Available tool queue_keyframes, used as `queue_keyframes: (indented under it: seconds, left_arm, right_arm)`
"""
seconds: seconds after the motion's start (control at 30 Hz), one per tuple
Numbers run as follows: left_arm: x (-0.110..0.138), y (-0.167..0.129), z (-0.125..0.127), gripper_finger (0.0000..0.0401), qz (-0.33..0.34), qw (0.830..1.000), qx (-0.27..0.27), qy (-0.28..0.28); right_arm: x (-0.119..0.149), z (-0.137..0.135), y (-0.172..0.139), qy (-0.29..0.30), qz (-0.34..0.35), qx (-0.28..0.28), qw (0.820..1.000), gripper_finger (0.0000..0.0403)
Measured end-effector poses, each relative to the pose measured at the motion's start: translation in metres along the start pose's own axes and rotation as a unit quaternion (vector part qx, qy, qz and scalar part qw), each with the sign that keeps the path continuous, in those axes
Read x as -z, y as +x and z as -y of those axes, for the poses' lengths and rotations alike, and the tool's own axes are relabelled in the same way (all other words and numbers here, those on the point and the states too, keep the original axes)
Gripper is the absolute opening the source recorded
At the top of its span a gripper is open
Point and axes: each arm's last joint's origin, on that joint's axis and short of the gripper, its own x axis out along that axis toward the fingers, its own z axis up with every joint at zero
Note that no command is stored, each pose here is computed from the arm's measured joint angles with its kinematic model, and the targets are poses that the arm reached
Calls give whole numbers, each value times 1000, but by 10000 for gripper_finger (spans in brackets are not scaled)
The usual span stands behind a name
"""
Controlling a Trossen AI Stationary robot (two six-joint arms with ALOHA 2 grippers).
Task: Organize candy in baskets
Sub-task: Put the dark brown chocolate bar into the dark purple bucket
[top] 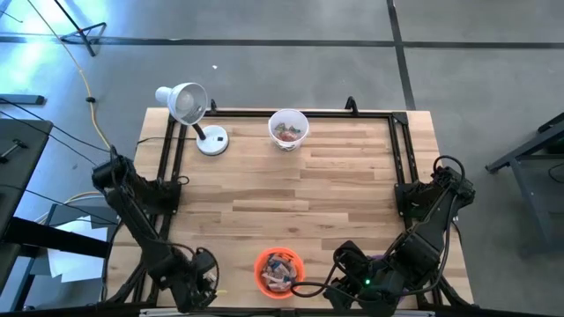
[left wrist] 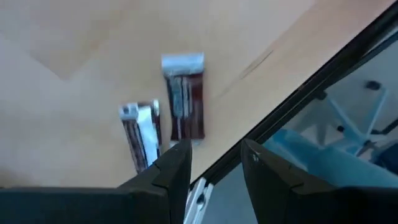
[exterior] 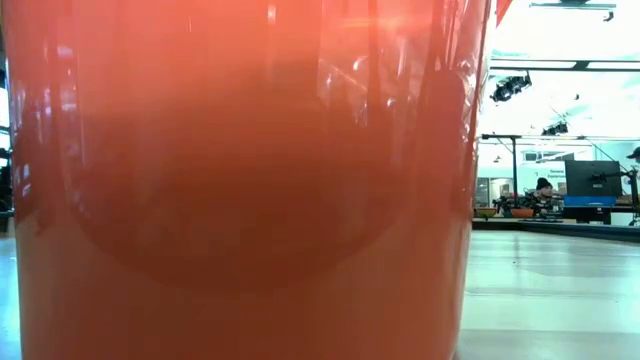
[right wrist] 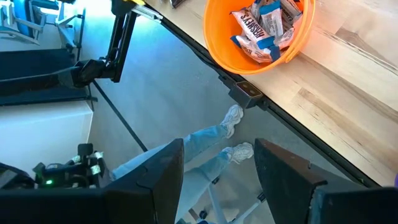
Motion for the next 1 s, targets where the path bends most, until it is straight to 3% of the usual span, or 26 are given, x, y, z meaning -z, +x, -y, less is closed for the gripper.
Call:
queue_keyframes:
  seconds: [0.3,1.0]
  left_arm:
    - [6,28,4,127,-19,1000,-24,-6]
    - [7,47,-2,127,-21,999,-28,-15]
  right_arm:
    - [0,0,0,0,0,0,1000,190]
    - [0,0,0,0,0,0,1000,190]
